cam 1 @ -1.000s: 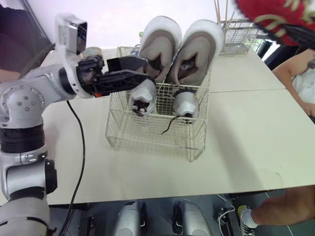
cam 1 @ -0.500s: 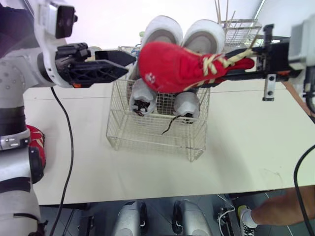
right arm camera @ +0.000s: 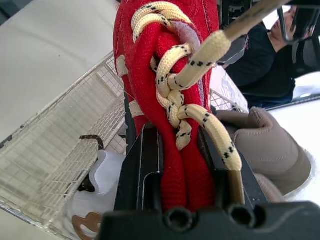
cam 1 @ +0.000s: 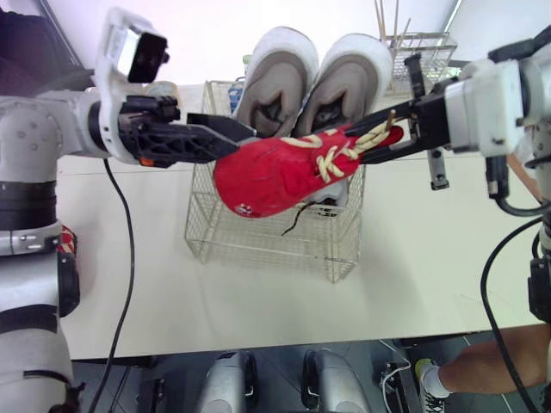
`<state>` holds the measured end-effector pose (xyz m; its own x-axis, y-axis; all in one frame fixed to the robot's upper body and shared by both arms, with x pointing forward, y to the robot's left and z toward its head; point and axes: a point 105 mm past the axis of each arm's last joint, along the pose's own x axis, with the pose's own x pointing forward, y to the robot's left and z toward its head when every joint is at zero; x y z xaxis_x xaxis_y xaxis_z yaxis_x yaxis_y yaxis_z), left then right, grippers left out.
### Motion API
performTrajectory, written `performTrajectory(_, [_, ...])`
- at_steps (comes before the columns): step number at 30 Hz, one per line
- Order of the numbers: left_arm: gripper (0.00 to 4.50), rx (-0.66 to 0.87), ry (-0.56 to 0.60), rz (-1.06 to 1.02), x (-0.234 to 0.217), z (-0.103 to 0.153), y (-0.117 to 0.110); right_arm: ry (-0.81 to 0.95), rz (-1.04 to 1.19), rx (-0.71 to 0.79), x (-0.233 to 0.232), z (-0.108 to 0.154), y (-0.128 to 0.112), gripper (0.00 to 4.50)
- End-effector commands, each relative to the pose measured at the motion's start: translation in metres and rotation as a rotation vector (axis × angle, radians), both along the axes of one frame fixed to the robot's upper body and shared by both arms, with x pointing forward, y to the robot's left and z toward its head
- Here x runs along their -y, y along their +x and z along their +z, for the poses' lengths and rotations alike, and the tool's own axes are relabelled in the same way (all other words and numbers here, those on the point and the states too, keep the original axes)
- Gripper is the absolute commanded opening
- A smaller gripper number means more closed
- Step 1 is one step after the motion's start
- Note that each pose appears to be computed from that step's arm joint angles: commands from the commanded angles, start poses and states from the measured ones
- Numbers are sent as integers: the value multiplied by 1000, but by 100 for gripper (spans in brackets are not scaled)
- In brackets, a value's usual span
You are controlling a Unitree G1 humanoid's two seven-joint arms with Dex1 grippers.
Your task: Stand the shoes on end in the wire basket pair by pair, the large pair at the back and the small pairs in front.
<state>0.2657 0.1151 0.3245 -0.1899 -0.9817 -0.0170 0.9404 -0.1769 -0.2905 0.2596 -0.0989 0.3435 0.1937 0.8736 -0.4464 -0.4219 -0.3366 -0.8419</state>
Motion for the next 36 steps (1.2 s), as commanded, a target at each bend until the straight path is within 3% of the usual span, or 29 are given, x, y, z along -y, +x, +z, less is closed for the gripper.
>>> performTrajectory(1, [420, -4, 46, -68, 5, -4, -12, 11, 36, 65, -6, 14, -7, 34])
performTrajectory(11, [420, -51, 107, -106, 10, -18, -11, -13, 74, 70, -13, 13, -12, 34])
performTrajectory(14, [336, -44, 126, -117, 10, -23, -11, -13, 79, 71, -15, 13, -13, 34])
performTrajectory(19, [127, -55, 129, -143, 10, -27, -14, -7, 75, 76, -16, 14, -13, 34])
performTrajectory(21, [80, -61, 120, -144, 10, -27, -14, 1, 66, 74, -15, 15, -13, 34])
performTrajectory(24, [51, -66, 104, -135, 10, -27, -14, 17, 40, 50, -13, 17, -14, 34])
performTrajectory(27, [49, -55, 78, -116, 10, -27, -14, 31, -18, -46, -3, 23, -20, 168])
performTrajectory(32, [49, -40, 40, -83, 10, -28, -13, 125, -69, -136, 5, 43, -31, 438])
performTrajectory(36, [49, 12, -12, -57, 10, -29, -12, 293, -188, -371, 31, 64, -31, 446])
